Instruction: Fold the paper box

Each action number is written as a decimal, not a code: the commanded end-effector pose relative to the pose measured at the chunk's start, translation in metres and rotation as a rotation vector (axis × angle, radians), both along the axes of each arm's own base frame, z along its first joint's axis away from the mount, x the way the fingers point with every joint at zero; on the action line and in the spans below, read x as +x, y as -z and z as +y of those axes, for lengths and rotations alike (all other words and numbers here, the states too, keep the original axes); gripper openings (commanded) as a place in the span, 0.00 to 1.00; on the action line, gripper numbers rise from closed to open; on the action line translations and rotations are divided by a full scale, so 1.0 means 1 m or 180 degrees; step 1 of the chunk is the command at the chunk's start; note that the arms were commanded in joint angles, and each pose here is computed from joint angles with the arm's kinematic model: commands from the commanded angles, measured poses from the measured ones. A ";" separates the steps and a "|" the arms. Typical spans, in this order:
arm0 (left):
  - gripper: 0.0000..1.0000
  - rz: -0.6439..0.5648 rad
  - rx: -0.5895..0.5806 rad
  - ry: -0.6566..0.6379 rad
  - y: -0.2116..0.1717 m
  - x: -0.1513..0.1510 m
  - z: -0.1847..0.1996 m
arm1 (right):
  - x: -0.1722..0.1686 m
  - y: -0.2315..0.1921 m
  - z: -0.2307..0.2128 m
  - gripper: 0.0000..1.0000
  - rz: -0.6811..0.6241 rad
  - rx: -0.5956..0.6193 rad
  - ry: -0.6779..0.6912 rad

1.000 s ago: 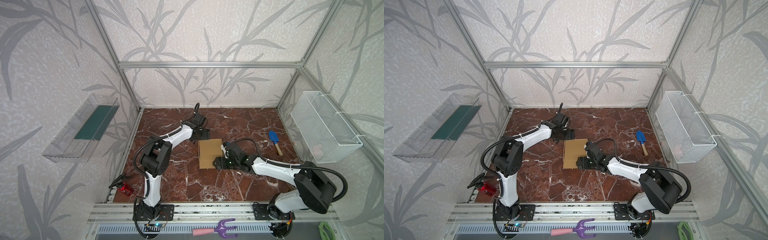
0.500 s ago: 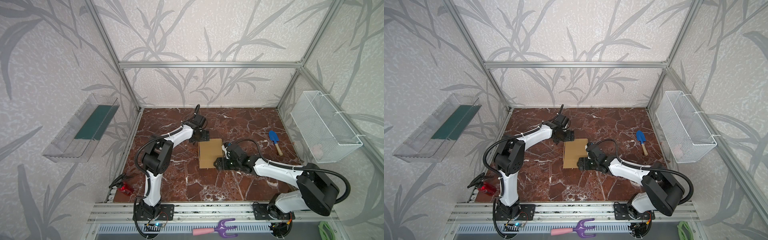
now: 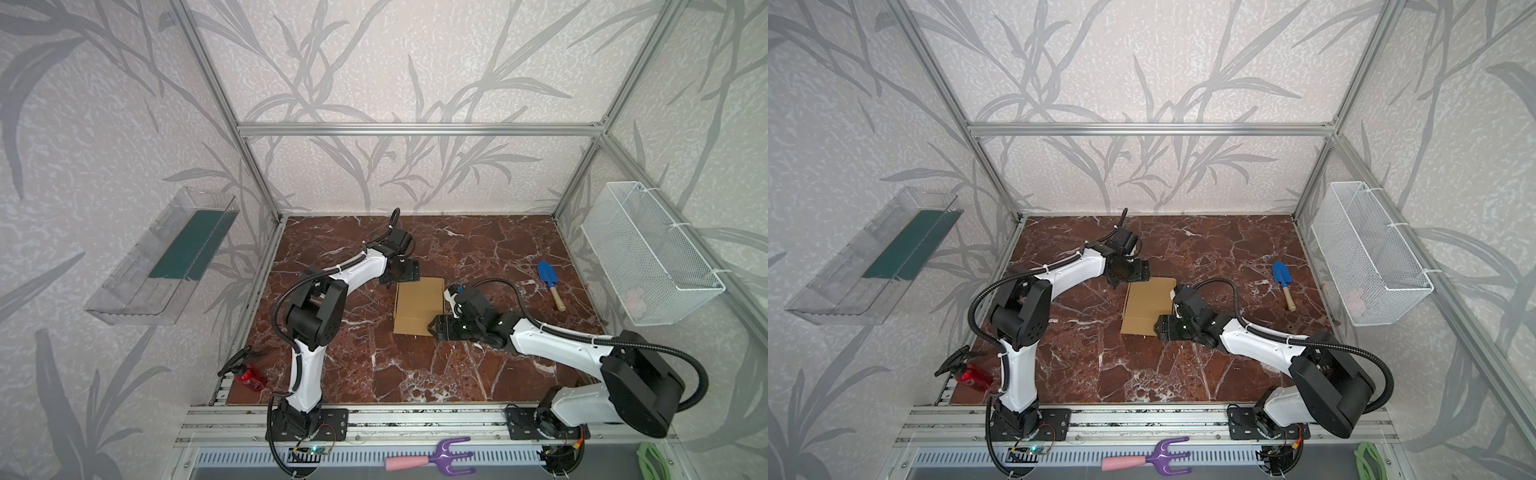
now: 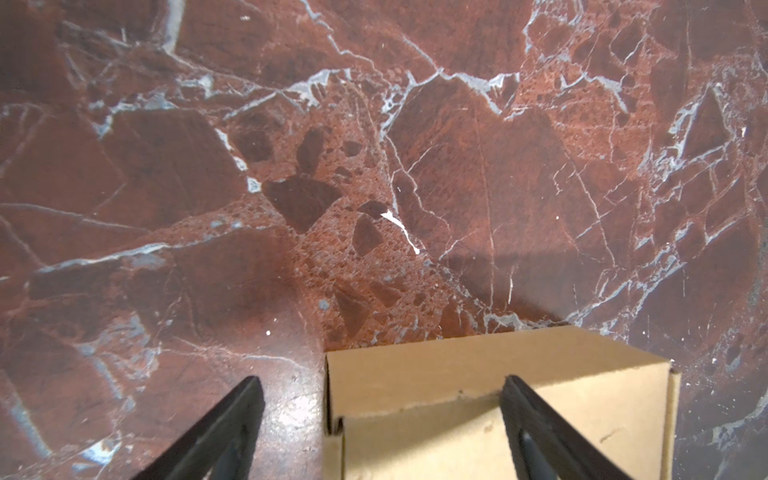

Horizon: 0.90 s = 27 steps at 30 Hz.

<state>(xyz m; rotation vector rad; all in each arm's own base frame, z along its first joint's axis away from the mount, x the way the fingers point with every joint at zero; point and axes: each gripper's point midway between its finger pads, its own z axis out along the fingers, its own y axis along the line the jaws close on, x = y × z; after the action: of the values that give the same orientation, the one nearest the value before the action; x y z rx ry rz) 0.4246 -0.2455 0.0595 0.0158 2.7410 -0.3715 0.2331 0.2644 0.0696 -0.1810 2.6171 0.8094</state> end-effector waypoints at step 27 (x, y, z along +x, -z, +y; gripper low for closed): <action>0.91 -0.0210 0.0246 -0.0051 -0.041 0.023 0.010 | -0.014 0.004 0.001 0.69 -0.0007 0.0042 0.0052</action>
<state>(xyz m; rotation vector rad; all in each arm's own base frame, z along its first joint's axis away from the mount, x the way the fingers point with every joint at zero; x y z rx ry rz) 0.4442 -0.2452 0.0972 0.0124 2.6784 -0.3358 0.2192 0.2665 0.0673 -0.1645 2.6164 0.8272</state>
